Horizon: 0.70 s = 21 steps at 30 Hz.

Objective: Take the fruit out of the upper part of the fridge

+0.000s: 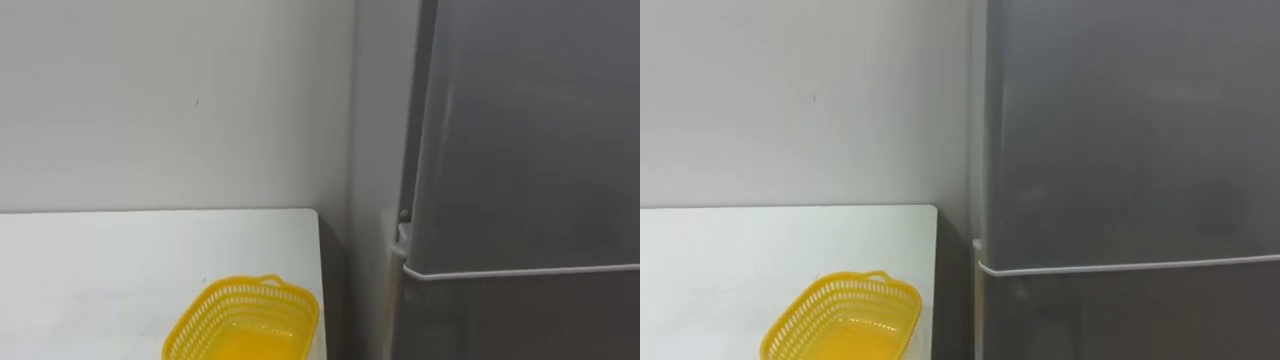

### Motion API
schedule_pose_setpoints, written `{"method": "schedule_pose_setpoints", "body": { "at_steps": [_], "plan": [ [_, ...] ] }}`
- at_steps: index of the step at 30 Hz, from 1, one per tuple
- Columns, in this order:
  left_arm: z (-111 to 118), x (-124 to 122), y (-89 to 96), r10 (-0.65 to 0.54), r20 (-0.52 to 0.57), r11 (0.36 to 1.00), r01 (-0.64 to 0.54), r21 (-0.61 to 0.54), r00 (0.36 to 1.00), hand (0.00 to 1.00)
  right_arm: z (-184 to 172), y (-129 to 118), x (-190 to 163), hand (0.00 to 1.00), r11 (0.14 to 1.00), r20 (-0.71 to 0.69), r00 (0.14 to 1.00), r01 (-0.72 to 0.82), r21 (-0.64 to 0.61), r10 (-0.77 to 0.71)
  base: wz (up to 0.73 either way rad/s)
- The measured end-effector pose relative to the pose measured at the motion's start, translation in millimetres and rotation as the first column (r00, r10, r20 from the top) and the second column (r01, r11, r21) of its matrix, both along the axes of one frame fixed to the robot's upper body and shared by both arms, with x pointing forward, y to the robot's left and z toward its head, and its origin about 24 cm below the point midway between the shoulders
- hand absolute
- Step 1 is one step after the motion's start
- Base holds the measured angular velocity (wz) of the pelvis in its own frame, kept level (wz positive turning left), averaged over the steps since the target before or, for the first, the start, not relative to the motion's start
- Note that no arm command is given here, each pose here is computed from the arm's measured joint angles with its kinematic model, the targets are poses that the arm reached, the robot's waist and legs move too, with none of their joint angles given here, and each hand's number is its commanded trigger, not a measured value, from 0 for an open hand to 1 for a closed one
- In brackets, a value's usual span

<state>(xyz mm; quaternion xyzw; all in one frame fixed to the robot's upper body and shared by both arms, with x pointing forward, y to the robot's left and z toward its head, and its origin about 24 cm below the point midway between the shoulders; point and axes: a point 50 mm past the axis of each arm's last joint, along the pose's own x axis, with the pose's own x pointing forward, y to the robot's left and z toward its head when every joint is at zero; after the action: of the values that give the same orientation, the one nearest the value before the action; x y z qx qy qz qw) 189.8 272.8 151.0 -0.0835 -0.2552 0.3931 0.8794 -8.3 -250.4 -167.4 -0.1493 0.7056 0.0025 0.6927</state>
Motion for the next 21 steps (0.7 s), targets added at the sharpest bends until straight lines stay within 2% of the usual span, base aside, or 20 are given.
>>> {"method": "schedule_pose_setpoints", "body": {
  "at_steps": [4,8,15,21],
  "plan": [
    [12,12,-22.7,-0.187,0.018,0.980,0.186,0.069,0.982,0.00,-1,2,-4,0.00,1.000,-0.034,0.999,0.009,0.009,-0.008,0.00],
    [13,22,-40.0,-0.335,-0.032,0.933,0.337,0.126,0.942,0.00,-1,2,-1,0.00,1.000,-0.038,0.999,0.010,0.011,-0.010,0.00],
    [10,29,-58.6,-0.408,-0.180,0.849,0.444,0.285,0.895,0.00,-2,2,3,0.00,1.000,-0.033,0.999,0.001,0.011,0.000,0.00],
    [8,32,-67.2,-0.459,-0.231,0.795,0.513,0.325,0.858,0.00,-2,2,1,0.00,1.000,-0.051,0.999,0.004,0.013,-0.004,-0.04]
  ]
}}
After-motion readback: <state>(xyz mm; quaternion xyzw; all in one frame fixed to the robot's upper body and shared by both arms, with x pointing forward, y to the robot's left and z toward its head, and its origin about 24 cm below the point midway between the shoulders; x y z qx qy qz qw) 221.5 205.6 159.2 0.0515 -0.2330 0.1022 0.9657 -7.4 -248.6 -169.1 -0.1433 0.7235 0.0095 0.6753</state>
